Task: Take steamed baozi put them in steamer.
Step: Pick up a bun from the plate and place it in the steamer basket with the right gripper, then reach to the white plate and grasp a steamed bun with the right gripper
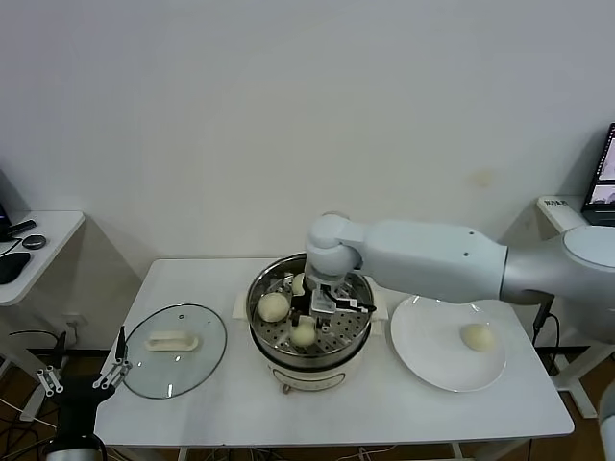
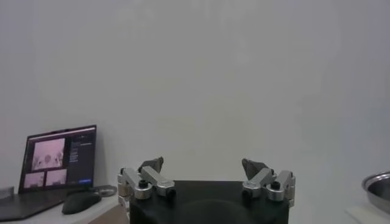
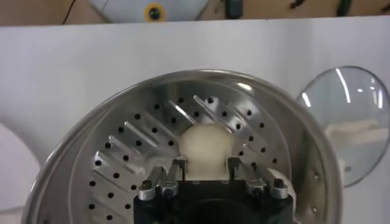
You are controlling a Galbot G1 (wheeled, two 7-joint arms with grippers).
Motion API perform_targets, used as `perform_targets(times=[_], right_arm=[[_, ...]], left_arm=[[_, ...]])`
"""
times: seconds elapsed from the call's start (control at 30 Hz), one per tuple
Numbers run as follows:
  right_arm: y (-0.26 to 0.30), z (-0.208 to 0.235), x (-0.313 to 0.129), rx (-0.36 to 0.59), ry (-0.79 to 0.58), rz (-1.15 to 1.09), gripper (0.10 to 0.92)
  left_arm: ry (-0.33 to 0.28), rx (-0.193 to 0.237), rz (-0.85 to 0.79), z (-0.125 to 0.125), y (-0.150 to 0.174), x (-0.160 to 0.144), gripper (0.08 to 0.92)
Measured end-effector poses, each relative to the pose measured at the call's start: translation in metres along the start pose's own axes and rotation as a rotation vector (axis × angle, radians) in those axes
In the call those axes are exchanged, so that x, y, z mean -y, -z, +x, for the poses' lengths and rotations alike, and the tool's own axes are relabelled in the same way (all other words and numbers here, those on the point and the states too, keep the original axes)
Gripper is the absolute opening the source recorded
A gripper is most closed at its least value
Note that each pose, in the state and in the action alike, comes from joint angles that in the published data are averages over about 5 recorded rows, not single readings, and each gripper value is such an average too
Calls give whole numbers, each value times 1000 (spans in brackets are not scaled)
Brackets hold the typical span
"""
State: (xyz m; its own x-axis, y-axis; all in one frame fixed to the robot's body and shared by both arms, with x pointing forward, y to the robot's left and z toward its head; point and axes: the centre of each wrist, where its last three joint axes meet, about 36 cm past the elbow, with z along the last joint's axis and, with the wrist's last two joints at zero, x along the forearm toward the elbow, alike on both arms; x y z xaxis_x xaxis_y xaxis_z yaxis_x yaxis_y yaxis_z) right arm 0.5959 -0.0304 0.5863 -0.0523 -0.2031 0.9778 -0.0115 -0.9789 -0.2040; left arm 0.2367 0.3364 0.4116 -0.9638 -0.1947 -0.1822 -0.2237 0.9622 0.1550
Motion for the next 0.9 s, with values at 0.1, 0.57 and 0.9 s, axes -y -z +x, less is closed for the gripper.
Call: perform_targets(times=[0.1, 0.57, 0.9], right_arm=[[0, 5, 1, -2, -10, 6, 672], [-20, 90, -63, -90, -43, -394, 823], [-22, 127, -194, -182, -71, -952, 823]], left_arm=[[0, 1, 0, 0, 0, 0, 823], [-16, 17, 5, -6, 4, 3, 823], [-46, 15, 16, -12, -2, 9, 823]])
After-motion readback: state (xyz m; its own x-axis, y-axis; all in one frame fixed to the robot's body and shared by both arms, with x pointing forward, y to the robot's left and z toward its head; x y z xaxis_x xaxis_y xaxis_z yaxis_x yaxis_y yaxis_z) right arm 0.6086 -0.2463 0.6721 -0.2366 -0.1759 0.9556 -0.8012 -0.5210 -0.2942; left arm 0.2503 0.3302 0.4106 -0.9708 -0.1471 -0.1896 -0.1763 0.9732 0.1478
